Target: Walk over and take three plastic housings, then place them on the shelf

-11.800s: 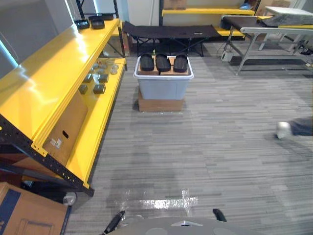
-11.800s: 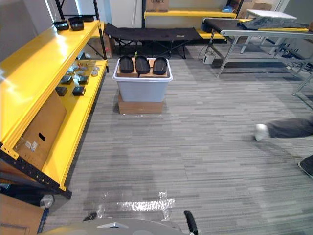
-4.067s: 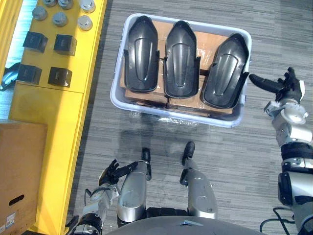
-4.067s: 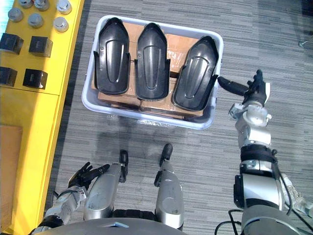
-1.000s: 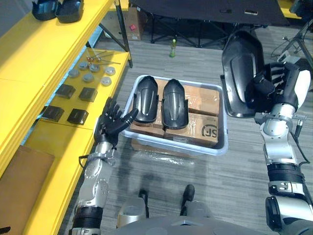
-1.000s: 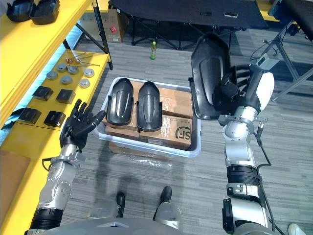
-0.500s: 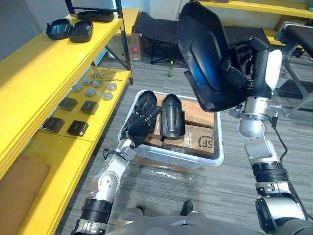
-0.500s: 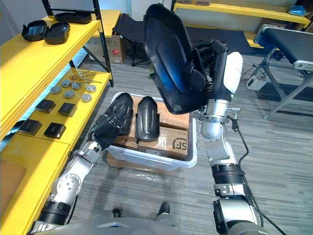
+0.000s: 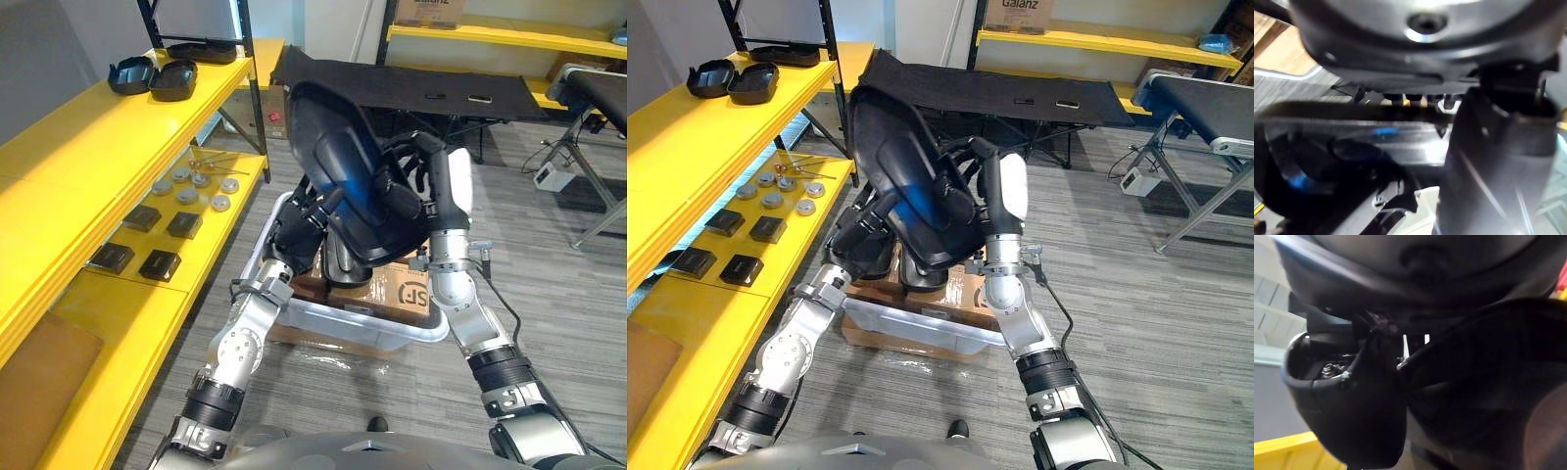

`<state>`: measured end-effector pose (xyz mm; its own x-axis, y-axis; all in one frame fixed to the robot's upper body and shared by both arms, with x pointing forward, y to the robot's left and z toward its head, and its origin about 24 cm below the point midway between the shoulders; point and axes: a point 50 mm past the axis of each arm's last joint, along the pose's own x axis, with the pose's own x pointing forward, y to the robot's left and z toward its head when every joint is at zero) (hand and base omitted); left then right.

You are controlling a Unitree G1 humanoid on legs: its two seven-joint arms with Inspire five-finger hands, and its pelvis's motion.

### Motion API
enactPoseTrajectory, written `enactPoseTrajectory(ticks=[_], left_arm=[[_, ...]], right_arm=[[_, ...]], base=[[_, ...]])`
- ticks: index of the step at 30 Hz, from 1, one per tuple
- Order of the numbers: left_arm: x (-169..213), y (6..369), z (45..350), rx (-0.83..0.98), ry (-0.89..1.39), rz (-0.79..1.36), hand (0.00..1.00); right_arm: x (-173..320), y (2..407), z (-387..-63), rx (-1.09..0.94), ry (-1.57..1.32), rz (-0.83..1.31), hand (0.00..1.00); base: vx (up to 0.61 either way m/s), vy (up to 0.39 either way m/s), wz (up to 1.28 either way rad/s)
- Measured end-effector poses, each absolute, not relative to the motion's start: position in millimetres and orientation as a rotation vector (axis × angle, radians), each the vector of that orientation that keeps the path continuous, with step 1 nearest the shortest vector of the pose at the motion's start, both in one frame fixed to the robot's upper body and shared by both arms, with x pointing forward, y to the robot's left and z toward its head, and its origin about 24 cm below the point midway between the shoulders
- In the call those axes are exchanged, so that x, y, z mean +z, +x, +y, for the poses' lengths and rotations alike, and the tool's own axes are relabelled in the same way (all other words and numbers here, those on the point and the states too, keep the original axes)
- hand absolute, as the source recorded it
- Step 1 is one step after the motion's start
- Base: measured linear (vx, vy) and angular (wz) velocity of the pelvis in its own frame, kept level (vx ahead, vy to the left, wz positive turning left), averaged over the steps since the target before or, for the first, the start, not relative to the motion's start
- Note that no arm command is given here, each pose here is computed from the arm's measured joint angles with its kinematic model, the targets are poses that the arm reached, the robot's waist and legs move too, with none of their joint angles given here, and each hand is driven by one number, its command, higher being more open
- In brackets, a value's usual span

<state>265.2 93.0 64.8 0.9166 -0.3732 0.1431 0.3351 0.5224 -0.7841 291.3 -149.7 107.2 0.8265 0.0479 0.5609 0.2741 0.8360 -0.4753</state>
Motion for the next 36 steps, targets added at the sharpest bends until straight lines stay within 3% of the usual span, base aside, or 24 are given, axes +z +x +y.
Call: enactPoseTrajectory(ticks=[11, 12, 36], left_arm=[[61.8, 265.6, 94.7, -0.378, -0.833, 0.063, 1.00], [60.3, 264.6, 94.3, -0.387, -0.804, 0.076, 0.00], [42.0, 264.5, 94.6, -0.369, -0.969, 0.190, 0.00]], right_arm=[[95.7, 286.8, -130.5, -0.053, -0.527, -0.595, 0.00], [92.8, 284.7, -130.1, -0.048, -0.524, -0.589, 0.00], [86.9, 263.3, -113.1, 0.003, -0.434, -0.615, 0.00]], base=[[0.00, 0.000, 0.00], [0.00, 0.000, 0.00], [0.00, 0.001, -0.01]])
